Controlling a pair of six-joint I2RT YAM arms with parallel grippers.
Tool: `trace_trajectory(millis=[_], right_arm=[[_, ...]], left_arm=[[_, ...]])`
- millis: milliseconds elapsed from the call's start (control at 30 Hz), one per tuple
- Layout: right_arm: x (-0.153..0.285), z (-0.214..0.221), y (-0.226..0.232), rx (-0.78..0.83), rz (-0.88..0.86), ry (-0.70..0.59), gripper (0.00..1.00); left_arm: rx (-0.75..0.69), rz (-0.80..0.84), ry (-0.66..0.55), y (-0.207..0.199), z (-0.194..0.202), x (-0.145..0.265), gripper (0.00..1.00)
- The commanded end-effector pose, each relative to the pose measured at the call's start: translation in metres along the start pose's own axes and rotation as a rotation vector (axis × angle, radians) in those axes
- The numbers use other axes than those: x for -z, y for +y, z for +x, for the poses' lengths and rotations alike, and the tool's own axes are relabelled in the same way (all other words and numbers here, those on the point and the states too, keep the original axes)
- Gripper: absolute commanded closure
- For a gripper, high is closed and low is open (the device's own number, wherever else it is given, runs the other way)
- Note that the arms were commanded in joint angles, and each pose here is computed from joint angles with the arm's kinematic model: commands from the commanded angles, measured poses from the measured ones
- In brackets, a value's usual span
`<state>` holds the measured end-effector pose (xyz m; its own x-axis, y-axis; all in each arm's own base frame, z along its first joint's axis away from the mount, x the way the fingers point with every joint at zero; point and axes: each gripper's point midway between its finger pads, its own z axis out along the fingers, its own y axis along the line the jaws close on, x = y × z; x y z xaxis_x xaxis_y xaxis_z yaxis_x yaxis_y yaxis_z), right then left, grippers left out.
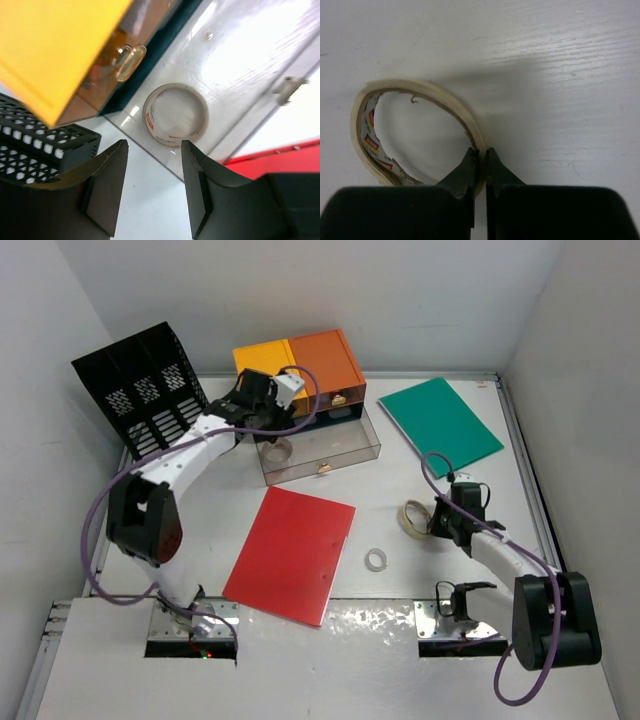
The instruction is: Organize the desk
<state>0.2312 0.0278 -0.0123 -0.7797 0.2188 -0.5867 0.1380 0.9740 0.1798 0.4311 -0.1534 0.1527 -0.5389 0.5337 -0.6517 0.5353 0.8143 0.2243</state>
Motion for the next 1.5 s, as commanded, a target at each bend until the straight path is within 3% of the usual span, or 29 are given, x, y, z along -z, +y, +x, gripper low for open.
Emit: trace_trajectory(millis=[0, 167, 267, 367, 467, 633, 767, 833, 1200, 1467], right_arm=[[0.002, -0.014, 0.007, 0.0, -0.031, -0.034, 1.0], [0.022, -0.039, 0.007, 0.072, -0.023, -0.096, 1.0], [0.047, -0.088, 0.02, 0.066, -0.051, -0.27, 1.0], [0.075, -0.141, 0.048, 0.093, -0.126, -0.438, 1.0], [0.092, -0.187, 0.111, 0.243, -0.223, -0.527, 1.0], [0.063, -0.215, 0.193, 0.544, -0.291, -0.469, 1.0], [0.025, -0.235, 0.239, 0.739, -0.371, -0.414, 1.0], [-0.011, -0.223, 0.243, 0.845, -0.371, -0.338, 1.0], [-0.088, -0.254, 0.248, 0.851, -0.214, -0.406, 1.0], [-0.136, -0.24, 0.235, 0.864, -0.128, -0.283, 1.0]], left_arm=[[0.009, 0.041, -0.092, -0.005, -0.021, 0.038, 0.55], [0.004, 0.001, -0.162, -0.006, -0.001, 0.076, 0.54], [-0.037, -0.121, -0.168, 0.005, 0.037, 0.089, 0.53], [-0.057, -0.224, -0.139, 0.017, 0.073, 0.099, 0.51], [-0.017, -0.294, -0.125, 0.029, 0.1, 0.109, 0.49], [0.093, -0.332, -0.144, 0.041, 0.124, 0.112, 0.47], [0.153, -0.387, -0.13, 0.059, 0.135, 0.118, 0.45], [0.16, -0.394, -0.124, 0.062, 0.138, 0.117, 0.45], [0.162, -0.376, -0.074, 0.06, 0.151, 0.105, 0.45], [0.166, -0.382, -0.072, 0.063, 0.152, 0.108, 0.45]])
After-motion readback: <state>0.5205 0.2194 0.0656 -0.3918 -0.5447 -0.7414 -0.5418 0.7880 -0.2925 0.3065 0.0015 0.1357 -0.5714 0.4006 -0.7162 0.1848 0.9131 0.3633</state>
